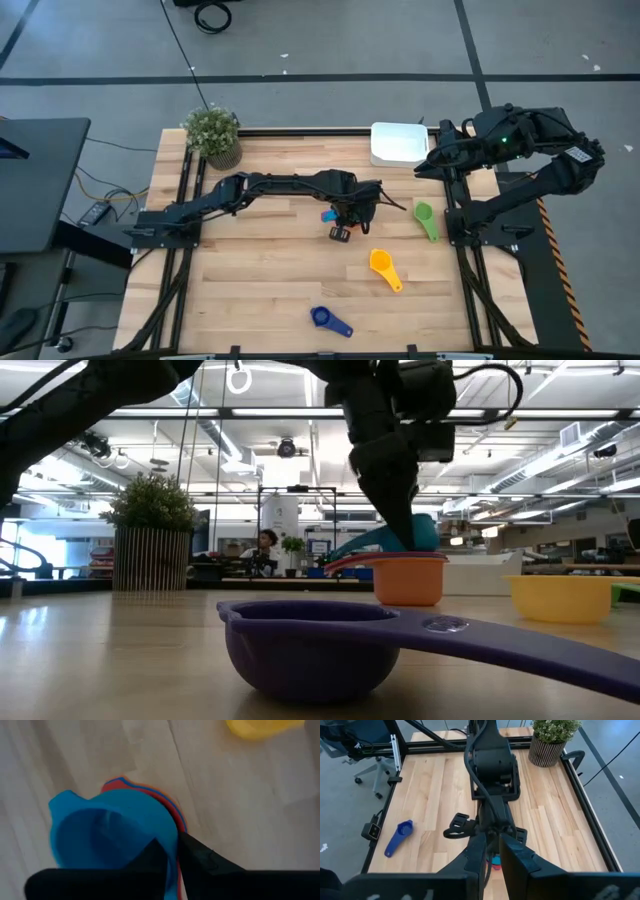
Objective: Nest measuring cups in basket
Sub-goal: Stack the light blue measuring cup on top of the red measuring cup
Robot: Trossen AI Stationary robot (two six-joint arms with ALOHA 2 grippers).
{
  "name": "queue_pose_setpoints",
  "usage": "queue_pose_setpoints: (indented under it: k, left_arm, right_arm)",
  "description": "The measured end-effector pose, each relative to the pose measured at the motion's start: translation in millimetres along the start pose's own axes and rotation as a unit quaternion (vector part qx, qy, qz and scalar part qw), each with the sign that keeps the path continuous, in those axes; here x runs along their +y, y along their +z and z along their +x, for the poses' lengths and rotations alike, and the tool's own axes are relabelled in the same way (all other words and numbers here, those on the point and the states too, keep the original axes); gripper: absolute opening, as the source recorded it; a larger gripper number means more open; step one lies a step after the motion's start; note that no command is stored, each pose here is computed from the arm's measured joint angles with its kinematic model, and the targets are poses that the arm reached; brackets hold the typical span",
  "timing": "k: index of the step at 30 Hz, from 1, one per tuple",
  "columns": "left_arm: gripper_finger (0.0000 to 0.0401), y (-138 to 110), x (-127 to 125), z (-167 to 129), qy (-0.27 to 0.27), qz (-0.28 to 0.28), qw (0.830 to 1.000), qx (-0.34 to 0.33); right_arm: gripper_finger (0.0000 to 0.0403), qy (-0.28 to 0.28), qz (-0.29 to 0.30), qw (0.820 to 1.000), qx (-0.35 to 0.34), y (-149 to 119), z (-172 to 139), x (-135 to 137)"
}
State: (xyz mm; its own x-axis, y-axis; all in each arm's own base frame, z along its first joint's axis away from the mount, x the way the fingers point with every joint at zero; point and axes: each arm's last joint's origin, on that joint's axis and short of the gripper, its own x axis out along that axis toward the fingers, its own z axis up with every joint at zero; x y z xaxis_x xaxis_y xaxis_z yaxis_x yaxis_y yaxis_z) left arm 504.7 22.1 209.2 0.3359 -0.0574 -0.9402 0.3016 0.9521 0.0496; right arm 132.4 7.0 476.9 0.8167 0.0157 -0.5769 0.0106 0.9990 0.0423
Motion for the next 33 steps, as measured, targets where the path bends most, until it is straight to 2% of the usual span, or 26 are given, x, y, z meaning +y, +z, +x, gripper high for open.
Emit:
queue_pose_setpoints:
  k: [2,6,13,21,28,33]
  left_arm:
    - [0.0051,2,0,-5,0.002,-0.027,1.0,-0.008]
    - [0.0053,5,-1,-14,0.003,-0.035,0.999,-0.01]
    - [0.0051,-1,-10,-12,0.013,-0.013,0.999,0.038]
    - [0.0005,3,-18,-13,0.06,0.038,0.996,0.052]
    - [0.0032,4,-20,-17,0.064,0.007,0.997,0.048]
    - [0.0035,5,-23,-35,0.068,-0.01,0.997,0.034]
  right_arm:
    - [0.0059,0.0,0.0,1.0,0.0,0,0,0]
    - [0.0059,0.0,0.0,1.0,0.002,0,0,0]
    - [0.0059,0.0,0.0,1.0,0.002,0,0,0]
    - [0.0059,0.0,0.0,1.0,0.002,-1,0,0]
    - [0.0059,0.0,0.0,1.0,0.003,-1,0,0]
    - [0.0059,0.0,-0.011,1.0,0.003,-1,0,0]
